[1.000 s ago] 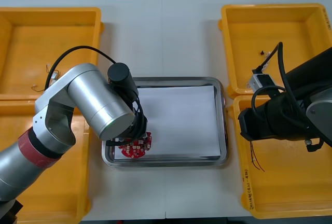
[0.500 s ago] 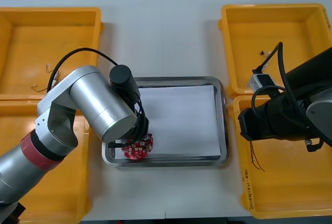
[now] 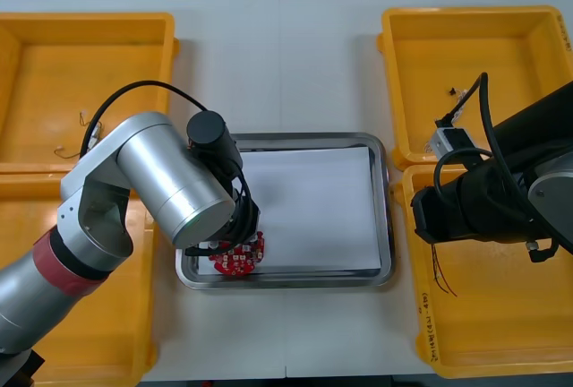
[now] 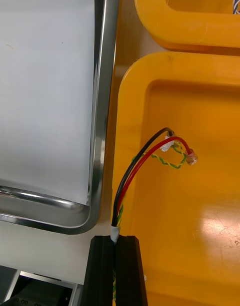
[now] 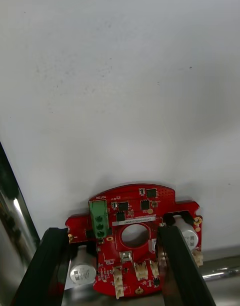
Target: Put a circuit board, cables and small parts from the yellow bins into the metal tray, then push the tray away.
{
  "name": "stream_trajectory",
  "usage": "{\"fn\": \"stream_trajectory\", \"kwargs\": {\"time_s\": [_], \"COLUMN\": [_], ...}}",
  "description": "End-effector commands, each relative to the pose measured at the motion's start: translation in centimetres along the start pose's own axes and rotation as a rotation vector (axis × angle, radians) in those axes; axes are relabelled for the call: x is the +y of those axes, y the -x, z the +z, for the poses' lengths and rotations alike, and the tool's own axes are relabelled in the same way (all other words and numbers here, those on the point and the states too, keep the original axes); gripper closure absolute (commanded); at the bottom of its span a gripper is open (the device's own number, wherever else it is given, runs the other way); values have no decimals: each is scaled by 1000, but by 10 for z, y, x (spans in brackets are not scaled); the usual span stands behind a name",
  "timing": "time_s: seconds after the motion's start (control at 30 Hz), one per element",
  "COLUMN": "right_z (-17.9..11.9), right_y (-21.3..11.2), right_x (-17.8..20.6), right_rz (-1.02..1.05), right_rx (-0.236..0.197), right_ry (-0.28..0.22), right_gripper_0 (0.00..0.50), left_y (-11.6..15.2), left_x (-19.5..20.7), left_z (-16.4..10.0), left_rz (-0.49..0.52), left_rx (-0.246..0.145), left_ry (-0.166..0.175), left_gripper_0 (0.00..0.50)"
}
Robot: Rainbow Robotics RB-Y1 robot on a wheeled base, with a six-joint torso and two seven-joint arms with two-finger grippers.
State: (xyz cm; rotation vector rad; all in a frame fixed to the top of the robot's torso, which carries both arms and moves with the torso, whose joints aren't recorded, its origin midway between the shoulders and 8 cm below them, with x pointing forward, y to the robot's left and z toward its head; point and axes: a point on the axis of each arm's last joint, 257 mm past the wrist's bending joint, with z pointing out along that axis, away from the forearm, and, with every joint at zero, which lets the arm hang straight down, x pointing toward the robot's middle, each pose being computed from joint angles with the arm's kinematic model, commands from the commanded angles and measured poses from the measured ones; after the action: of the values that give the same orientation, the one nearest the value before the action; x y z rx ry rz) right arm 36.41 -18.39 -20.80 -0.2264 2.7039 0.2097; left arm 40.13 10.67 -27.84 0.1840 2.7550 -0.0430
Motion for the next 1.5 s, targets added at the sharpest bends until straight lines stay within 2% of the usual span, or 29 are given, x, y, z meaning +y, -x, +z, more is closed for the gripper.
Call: {"fn": "stream_trajectory", "kwargs": {"time_s": [0.03,0.23,0.43,0.5,0.6,0.73,0.83,1.07,1.3,1.5], "right_z": [-2,-2,-2,-2,-2,-1,3,2,3,3], "right_y": [3,3,2,2,1,2,5,19,30,34], "right_x": [9,11,14,14,16,17,17,28,43,60], "right_rz": [-71,-90,-115,-127,-146,-223,-268,-374,-519,-611], "right_rx": [-13,-12,-9,-9,-5,4,17,3,-7,-15], "right_ry": [13,24,31,34,41,46,53,77,63,50], "right_gripper_0": [500,500,500,500,500,500,500,500,500,500], "left_y": [10,18,41,50,58,64,68,77,88,97], "left_x": [-12,1,15,21,31,47,60,93,132,164], "left_z": [-28,-64,-95,-107,-122,-137,-142,-157,-161,-168], "left_rz": [71,42,-11,-31,-53,-74,-90,-120,-150,-184], "left_rx": [-49,-86,-174,-206,-241,-271,-277,-288,-253,-224], "left_ry": [-44,-45,-69,-87,-104,-106,-97,-69,-11,12], "left_gripper_0": [0,0,0,0,0,0,0,0,0,0]}}
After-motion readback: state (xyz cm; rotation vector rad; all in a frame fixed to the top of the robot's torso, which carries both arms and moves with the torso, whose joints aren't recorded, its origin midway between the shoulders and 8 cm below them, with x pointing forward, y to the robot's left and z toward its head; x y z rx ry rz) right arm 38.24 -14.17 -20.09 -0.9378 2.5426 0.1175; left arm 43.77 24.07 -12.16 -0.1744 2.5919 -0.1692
